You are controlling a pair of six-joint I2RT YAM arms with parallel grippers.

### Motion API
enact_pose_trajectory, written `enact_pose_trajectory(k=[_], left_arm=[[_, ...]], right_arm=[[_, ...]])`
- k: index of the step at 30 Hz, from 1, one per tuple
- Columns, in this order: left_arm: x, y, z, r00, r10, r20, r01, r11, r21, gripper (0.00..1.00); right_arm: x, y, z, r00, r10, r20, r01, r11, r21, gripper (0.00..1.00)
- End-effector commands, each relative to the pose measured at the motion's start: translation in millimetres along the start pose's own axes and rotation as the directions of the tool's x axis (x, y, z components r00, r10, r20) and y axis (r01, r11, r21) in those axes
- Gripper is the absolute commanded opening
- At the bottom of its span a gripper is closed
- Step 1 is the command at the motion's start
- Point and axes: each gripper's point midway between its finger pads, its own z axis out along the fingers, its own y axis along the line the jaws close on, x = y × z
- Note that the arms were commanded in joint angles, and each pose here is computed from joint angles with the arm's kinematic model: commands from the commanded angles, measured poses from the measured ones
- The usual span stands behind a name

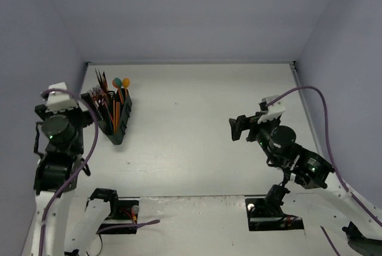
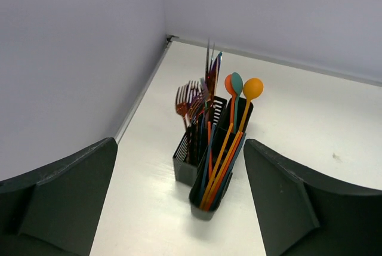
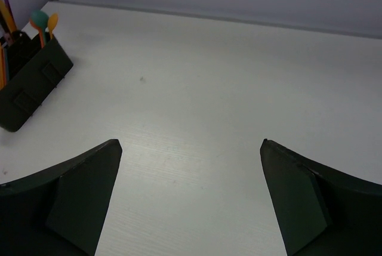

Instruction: Sort the eating utensils into containers

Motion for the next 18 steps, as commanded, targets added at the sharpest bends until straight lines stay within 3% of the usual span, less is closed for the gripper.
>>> enact_pose_trajectory(k=[1,8,13,18], left_arm=[[3,21,-57,0.998,0.044,-0.049,-0.044,0.999,0.018,0.86],[15,29,-99,0.997,0.049,-0.051,-0.044,0.995,0.092,0.87],[23,36,-110,1.0,0.007,-0.015,-0.005,0.995,0.101,0.87],[38,31,-110,1.0,-0.007,-0.028,0.011,0.992,0.129,0.87]], right_arm=[[-48,-42,-29,0.992,0.001,0.125,-0.022,0.986,0.167,1.0],[-67,-90,-71,0.975,-0.004,0.223,-0.067,0.948,0.31,1.0],[-62,-115,-89,0.965,0.013,0.262,-0.119,0.912,0.393,1.0],[-60,-119,-95,0.956,0.044,0.29,-0.159,0.909,0.385,1.0]])
